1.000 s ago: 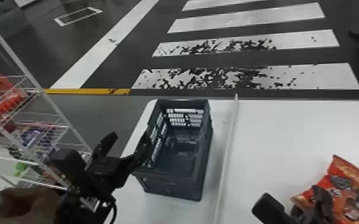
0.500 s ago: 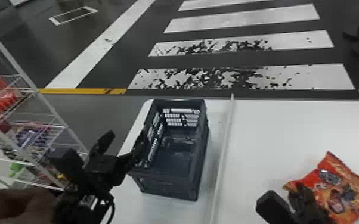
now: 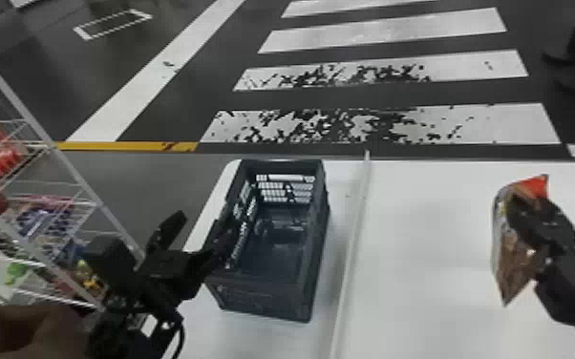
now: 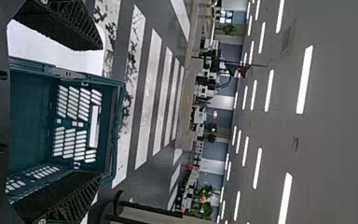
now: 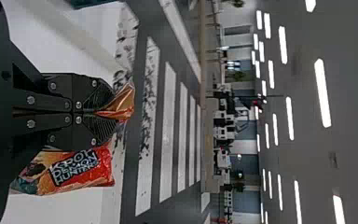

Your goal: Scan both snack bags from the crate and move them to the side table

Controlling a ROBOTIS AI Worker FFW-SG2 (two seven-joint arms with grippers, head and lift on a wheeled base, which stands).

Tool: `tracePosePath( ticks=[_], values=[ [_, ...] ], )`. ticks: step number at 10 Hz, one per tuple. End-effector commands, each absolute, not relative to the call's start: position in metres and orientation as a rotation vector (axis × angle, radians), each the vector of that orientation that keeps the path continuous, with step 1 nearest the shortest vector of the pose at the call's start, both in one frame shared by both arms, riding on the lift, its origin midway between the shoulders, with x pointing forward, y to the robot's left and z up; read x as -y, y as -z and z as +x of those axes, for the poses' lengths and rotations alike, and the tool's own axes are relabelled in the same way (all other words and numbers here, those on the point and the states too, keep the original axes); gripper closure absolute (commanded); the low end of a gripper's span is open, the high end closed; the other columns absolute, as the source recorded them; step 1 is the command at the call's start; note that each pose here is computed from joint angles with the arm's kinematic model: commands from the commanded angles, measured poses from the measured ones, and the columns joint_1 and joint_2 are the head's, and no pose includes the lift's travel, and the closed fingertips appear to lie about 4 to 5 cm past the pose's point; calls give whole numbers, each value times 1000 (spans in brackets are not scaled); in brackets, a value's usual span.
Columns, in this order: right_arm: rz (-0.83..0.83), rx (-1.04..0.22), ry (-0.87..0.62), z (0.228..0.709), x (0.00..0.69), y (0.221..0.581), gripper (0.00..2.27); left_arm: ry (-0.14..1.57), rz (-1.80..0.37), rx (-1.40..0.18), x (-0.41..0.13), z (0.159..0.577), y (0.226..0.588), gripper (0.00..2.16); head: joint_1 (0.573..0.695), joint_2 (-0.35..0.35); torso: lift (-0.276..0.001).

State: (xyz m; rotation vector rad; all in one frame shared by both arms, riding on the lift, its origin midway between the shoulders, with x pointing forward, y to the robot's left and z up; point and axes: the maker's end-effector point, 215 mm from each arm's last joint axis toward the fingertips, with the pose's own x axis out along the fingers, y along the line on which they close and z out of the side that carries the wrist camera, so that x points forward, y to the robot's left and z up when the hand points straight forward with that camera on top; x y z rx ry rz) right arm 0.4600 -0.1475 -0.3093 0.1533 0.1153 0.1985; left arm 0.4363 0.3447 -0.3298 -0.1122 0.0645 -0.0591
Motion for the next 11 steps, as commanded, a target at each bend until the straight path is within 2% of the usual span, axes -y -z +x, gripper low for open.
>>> tracePosePath(
  ticks=[1,3,4,5,7,9,10,11],
  values=[
    [541,-44,-82,469,225,310,2246,65,-108,-64,-342,436,330,29,695,261,-95],
    [887,-60,49,462,295,371,2246,71,-105,-63,-337,436,331,29,695,146,-95],
    [1036,-69,103,452,317,403,2246,75,-105,-62,-334,436,331,29,695,114,-95],
    [1113,-78,138,444,327,426,2246,80,-101,-65,-330,436,332,29,695,70,-95],
    [1185,-101,204,426,332,459,2243,87,-97,-53,-324,434,330,29,695,7,-95],
    [1145,-124,247,413,330,478,2081,88,-96,-49,-323,432,330,29,695,-11,-95],
    [1097,-152,249,411,326,483,1285,89,-96,-48,-323,432,329,29,695,-13,-95],
    [993,-180,251,409,319,473,-2,90,-98,-43,-321,432,327,29,695,-11,-95]
  ],
)
